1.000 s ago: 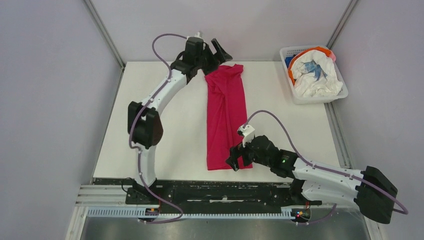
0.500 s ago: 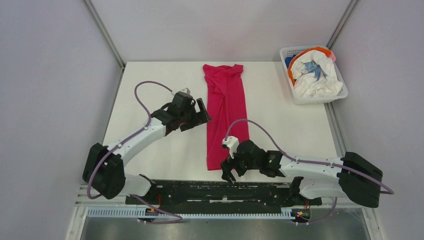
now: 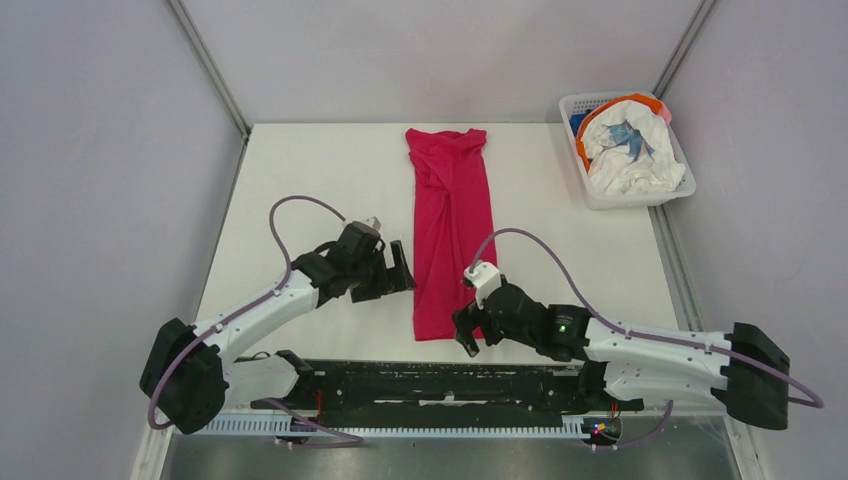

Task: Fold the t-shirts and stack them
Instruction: Grab the bottom of the folded rectangular tshirt with both arms

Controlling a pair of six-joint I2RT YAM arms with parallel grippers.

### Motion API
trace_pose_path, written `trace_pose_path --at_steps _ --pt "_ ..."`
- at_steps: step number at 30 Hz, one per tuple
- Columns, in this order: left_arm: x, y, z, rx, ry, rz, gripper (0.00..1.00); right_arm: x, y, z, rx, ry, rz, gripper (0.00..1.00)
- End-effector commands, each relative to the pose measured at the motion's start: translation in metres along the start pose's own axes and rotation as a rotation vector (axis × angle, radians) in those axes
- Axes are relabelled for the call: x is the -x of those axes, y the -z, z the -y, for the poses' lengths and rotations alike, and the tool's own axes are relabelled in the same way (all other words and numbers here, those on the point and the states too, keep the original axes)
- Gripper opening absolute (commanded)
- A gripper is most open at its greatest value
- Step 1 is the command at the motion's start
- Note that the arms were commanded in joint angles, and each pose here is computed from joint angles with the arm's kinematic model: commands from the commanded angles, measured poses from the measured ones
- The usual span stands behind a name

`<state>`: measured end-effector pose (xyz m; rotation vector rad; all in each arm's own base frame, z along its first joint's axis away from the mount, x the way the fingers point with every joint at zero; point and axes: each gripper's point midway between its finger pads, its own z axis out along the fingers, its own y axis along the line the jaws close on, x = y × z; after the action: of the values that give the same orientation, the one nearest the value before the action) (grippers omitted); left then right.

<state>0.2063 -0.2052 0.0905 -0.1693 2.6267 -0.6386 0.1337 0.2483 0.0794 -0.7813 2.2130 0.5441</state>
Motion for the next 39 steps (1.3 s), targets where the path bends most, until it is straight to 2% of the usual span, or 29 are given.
trace_pose_path --at_steps 1,7,14,19,26,39 --pt "-0.046 -0.002 0.004 -0.072 -0.040 -0.122 1.00 0.004 0.011 0.039 -0.188 -0.168 0.112 0.99" --pt "-0.074 -0.010 0.001 -0.115 -0.006 -0.176 1.00 0.015 0.019 0.078 -0.299 -0.316 0.190 0.99" --pt "-0.080 -0.016 0.002 -0.082 -0.036 -0.158 0.99 0.019 0.022 0.084 -0.295 -0.401 0.241 0.99" --pt "-0.090 -0.026 0.005 -0.048 -0.073 -0.188 0.94 0.014 0.022 0.088 -0.309 -0.430 0.250 0.98" --pt "-0.099 -0.039 0.004 0.023 -0.102 -0.184 0.83 0.003 0.023 0.093 -0.315 -0.447 0.269 0.99" --pt "-0.106 -0.057 -0.007 0.079 -0.082 -0.186 0.51 -0.025 0.026 0.098 -0.310 -0.479 0.252 0.99"
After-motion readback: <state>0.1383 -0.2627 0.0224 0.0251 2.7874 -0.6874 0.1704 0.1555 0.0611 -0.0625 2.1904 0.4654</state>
